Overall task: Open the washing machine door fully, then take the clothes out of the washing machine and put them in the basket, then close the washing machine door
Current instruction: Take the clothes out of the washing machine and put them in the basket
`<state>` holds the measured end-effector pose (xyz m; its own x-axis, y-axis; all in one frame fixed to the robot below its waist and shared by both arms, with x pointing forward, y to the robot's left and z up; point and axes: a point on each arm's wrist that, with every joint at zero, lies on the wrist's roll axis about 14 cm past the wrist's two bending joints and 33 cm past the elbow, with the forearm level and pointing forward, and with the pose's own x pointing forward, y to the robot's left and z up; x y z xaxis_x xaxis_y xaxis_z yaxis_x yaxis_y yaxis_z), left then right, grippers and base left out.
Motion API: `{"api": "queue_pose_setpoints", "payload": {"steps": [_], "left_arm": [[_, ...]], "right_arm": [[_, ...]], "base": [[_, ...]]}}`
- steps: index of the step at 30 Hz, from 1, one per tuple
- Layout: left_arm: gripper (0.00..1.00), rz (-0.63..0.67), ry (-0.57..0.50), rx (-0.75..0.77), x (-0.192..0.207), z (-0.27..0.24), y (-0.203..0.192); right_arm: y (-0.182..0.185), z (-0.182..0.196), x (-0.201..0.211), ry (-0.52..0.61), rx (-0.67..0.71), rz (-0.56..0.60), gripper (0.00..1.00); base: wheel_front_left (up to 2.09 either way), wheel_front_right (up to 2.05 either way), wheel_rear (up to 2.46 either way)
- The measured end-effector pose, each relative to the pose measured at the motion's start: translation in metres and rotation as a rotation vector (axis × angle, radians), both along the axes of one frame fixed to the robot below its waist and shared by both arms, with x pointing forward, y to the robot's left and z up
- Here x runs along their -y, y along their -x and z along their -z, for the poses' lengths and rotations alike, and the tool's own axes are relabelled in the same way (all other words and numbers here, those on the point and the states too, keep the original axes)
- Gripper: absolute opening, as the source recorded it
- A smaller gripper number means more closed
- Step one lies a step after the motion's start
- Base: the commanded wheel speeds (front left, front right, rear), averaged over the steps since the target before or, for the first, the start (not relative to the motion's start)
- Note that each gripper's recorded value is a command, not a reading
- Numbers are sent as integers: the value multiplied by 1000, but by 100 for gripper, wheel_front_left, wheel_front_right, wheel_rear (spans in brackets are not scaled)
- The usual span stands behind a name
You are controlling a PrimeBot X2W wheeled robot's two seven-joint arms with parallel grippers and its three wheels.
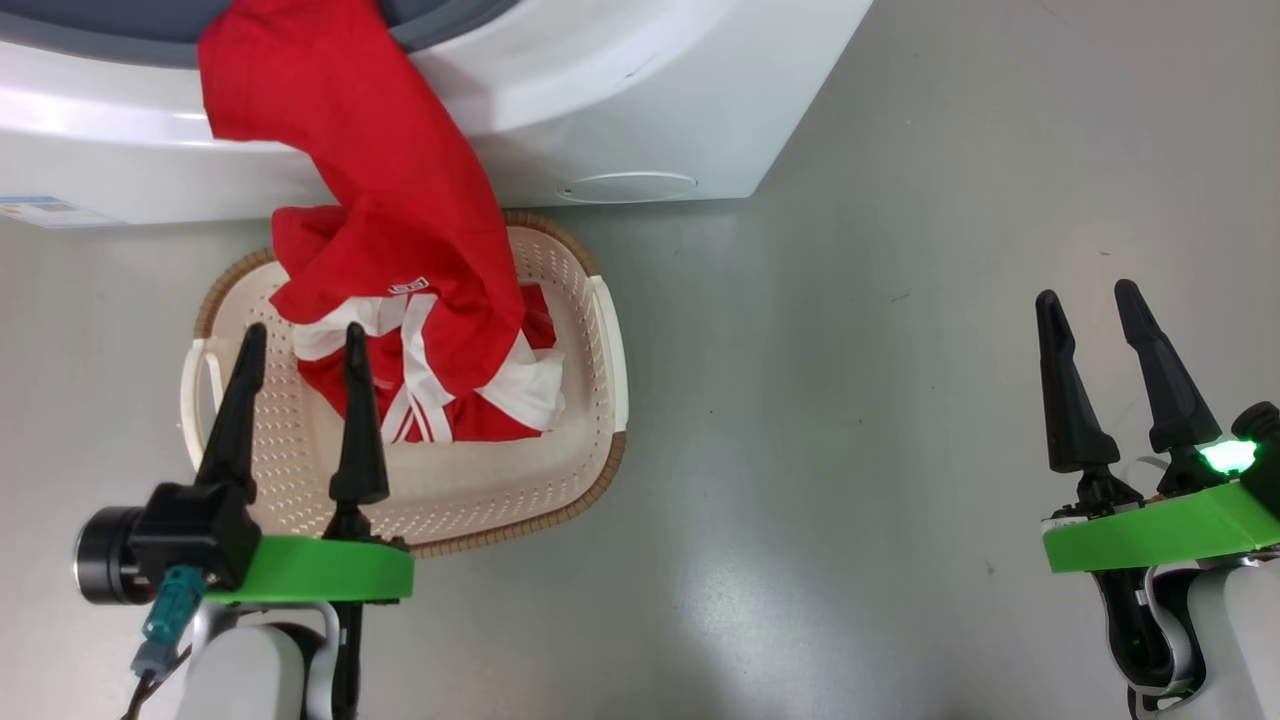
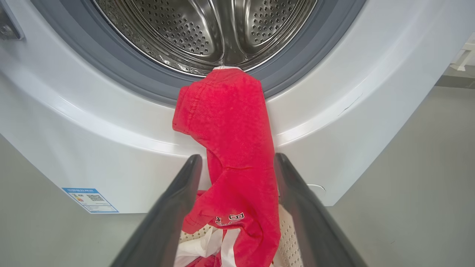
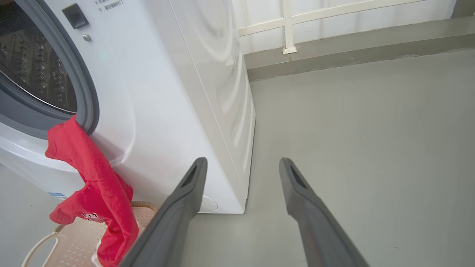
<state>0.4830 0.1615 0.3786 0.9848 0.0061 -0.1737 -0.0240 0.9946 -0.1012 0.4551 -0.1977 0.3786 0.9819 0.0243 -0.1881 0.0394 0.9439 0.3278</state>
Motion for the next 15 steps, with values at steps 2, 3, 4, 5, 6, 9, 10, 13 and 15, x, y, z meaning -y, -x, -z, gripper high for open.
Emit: {"api": "queue_pose_setpoints", "payload": {"steps": [2,3,4,5,6,9,10,13,15], "left_arm": [[100,5,1,-1,2,1,0],[100,7,2,-3,3,2,-1],[100,10,2,-4,3,2,-3],[100,13,5,-3,4,3,-6],[100,19,9,-3,6,3,-9],[100,37,18,-6,10,7,-22],[100,46,21,-12,13,10,-26],[100,77,31,-36,24,20,-46],[100,101,36,-42,32,23,-59]], "right_arm": [[0,0,0,0,-1,1,100],[0,1,0,0,-2,1,100],[0,2,0,0,-4,1,100],[0,2,0,-1,-5,0,100],[0,3,0,-1,-7,0,100],[-1,6,-1,-2,-14,-1,100],[-1,7,-1,-2,-15,-1,100],[-3,10,-1,-3,-19,-2,100],[-3,12,-2,-4,-23,-3,100]], "base": [[0,0,0],[0,0,0],[0,0,0],[0,0,0],[0,0,0],[0,0,0],[0,0,0],[0,0,0],[0,0,0]]}}
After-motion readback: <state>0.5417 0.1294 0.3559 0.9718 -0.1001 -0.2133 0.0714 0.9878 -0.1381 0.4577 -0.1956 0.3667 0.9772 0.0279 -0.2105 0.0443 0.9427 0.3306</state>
